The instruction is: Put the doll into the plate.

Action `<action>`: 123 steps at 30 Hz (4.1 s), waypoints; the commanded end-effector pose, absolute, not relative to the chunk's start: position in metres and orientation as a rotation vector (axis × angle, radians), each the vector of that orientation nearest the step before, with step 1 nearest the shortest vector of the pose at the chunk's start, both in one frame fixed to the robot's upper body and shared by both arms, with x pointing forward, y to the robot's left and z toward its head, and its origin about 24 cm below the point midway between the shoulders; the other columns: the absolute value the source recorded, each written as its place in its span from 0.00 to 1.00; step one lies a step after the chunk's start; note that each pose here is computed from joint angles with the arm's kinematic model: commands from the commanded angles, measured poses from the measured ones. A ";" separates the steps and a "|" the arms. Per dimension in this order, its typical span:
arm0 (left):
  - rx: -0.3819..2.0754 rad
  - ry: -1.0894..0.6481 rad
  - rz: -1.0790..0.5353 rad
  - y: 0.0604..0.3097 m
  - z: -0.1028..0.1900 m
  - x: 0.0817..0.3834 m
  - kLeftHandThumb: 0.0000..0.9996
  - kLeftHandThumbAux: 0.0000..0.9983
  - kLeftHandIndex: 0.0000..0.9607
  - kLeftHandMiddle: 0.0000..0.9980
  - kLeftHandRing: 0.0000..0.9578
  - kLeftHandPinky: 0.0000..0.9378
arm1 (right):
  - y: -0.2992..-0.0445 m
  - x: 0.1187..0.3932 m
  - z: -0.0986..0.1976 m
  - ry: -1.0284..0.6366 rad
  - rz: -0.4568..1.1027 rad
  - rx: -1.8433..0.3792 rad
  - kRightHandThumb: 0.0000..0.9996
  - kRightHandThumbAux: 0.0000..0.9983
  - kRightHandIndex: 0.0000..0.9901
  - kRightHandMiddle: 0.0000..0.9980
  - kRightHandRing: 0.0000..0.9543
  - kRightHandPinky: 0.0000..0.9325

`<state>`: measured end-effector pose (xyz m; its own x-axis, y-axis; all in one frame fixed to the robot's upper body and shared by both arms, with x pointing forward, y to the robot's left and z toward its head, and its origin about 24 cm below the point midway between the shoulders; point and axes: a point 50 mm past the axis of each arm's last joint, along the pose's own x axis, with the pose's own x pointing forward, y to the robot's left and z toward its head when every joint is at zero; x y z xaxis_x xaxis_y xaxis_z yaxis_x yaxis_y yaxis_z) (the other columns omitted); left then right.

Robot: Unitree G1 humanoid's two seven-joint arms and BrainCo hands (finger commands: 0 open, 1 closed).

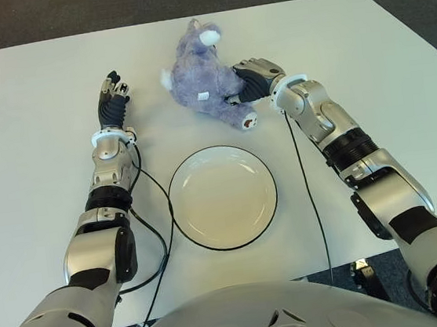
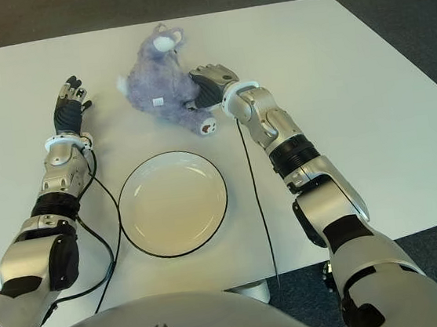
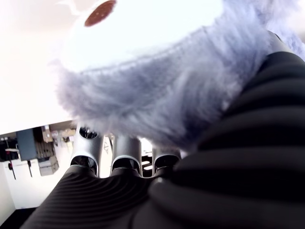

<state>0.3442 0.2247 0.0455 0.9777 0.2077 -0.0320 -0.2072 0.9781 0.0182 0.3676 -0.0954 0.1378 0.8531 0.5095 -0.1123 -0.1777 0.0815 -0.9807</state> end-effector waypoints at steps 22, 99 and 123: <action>-0.004 0.146 0.220 0.223 0.020 0.333 0.61 0.42 0.00 0.00 0.01 0.08 | -0.091 0.365 0.124 -0.320 0.500 -1.391 0.70 0.71 0.44 0.77 0.82 0.87; -0.004 0.153 0.223 0.223 0.018 0.333 0.58 0.42 0.00 0.00 0.00 0.05 | -0.099 0.366 0.148 -0.661 0.339 -1.110 0.72 0.71 0.45 0.83 0.87 0.89; -0.003 0.157 0.226 0.222 0.018 0.334 0.57 0.43 0.00 0.00 0.00 0.05 | -0.103 0.367 0.163 -0.672 0.290 -1.080 0.71 0.71 0.44 0.83 0.88 0.89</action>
